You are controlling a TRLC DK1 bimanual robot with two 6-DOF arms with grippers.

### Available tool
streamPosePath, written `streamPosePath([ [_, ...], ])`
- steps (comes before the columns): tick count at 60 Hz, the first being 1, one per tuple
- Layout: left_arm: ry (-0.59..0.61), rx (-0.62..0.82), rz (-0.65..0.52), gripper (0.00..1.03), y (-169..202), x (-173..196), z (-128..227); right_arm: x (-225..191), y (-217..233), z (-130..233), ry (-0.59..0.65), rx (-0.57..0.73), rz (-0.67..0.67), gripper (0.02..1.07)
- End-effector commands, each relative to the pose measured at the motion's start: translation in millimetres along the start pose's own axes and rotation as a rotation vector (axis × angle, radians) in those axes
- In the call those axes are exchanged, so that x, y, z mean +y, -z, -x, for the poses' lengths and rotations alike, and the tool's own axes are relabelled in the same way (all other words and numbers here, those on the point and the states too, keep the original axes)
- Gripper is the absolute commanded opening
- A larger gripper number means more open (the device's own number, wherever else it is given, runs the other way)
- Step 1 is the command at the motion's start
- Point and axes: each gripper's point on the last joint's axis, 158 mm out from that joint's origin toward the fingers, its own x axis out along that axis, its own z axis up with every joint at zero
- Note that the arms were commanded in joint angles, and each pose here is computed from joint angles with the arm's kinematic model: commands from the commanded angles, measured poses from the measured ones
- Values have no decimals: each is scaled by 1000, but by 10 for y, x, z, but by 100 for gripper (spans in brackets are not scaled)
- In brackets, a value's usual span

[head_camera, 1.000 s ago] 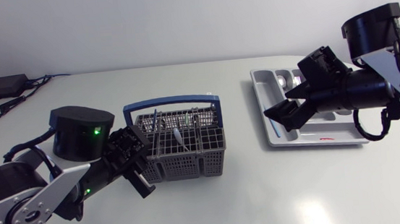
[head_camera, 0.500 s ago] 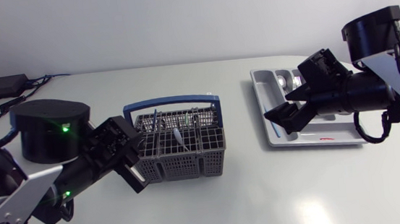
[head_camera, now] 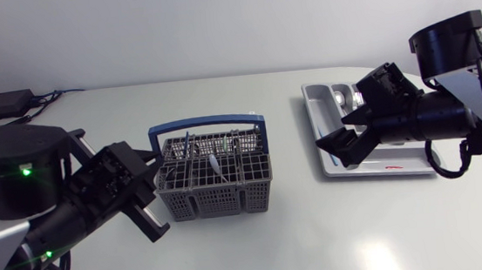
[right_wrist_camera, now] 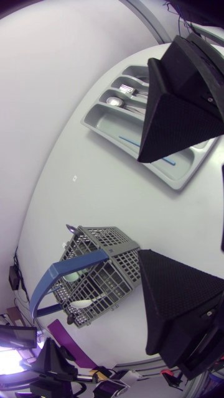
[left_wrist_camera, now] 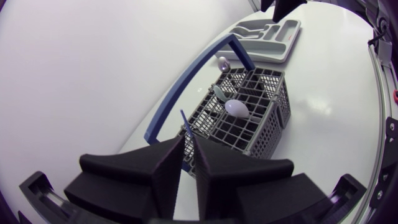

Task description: Unload the cutlery basket into the drawer organizer.

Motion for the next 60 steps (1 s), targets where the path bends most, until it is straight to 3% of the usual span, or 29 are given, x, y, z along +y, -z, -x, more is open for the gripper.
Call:
streamPosePath([
  [1, 41, 55, -15, 33, 225, -207, -91, 48, 80, -6, -2, 11, -11, 102],
  [10, 51, 93, 11, 57, 325, -245, -157, 61, 130, -15, -2, 12, -11, 102],
  [21, 59, 117, 6, 70, 396, -281, -203, 64, 122, 3, -1, 6, -8, 102],
  [53, 59, 154, 13, 69, 474, -296, -378, 69, 196, -6, -1, 0, -6, 102],
  [60, 56, 154, 15, 59, 469, -284, -393, 60, 197, -11, 0, 0, -8, 102],
])
